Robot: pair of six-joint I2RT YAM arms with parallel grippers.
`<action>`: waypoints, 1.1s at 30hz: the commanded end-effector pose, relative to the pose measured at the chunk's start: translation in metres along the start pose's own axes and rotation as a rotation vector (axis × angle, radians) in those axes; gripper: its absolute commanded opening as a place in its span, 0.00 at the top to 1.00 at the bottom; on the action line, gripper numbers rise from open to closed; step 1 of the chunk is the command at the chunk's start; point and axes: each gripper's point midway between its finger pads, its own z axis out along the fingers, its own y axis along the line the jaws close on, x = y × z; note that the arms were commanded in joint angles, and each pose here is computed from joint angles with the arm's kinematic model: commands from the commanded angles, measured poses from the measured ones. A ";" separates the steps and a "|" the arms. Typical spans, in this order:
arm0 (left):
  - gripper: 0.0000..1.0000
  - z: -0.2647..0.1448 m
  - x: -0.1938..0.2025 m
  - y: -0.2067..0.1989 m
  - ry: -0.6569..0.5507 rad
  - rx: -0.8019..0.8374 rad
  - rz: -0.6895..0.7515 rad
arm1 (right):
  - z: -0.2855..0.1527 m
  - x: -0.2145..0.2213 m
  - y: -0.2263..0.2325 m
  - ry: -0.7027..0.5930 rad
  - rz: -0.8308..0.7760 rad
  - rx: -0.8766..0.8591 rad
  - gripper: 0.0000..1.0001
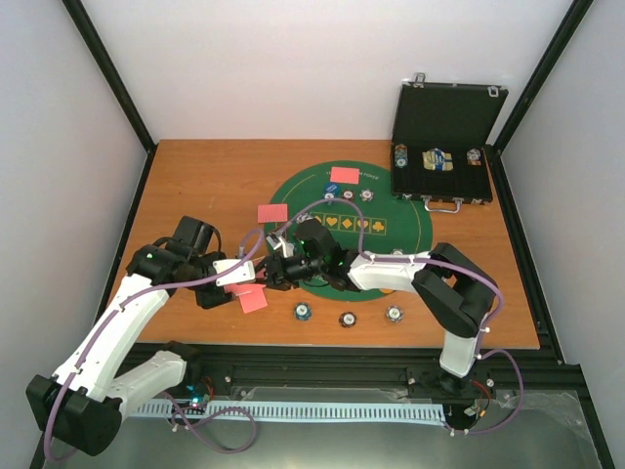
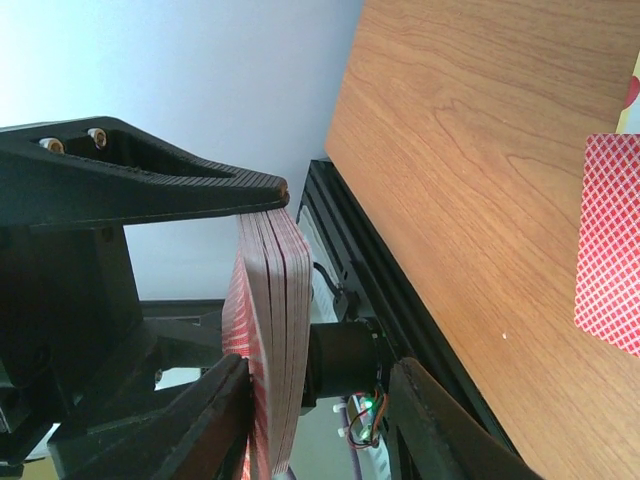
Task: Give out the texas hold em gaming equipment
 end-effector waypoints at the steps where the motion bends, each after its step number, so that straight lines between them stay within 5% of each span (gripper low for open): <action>1: 0.69 -0.013 -0.012 0.012 -0.042 -0.064 0.031 | -0.008 0.008 -0.026 0.009 0.048 0.102 0.62; 16: 0.69 -0.006 -0.008 0.013 -0.027 -0.062 0.034 | -0.031 0.008 -0.002 -0.014 0.018 0.110 0.97; 25: 0.69 -0.005 -0.008 0.013 -0.027 -0.060 0.033 | -0.089 0.002 -0.019 -0.085 0.031 0.175 0.97; 33: 0.69 -0.005 -0.007 0.011 -0.024 -0.052 0.033 | -0.174 0.000 -0.080 -0.192 0.105 0.350 0.97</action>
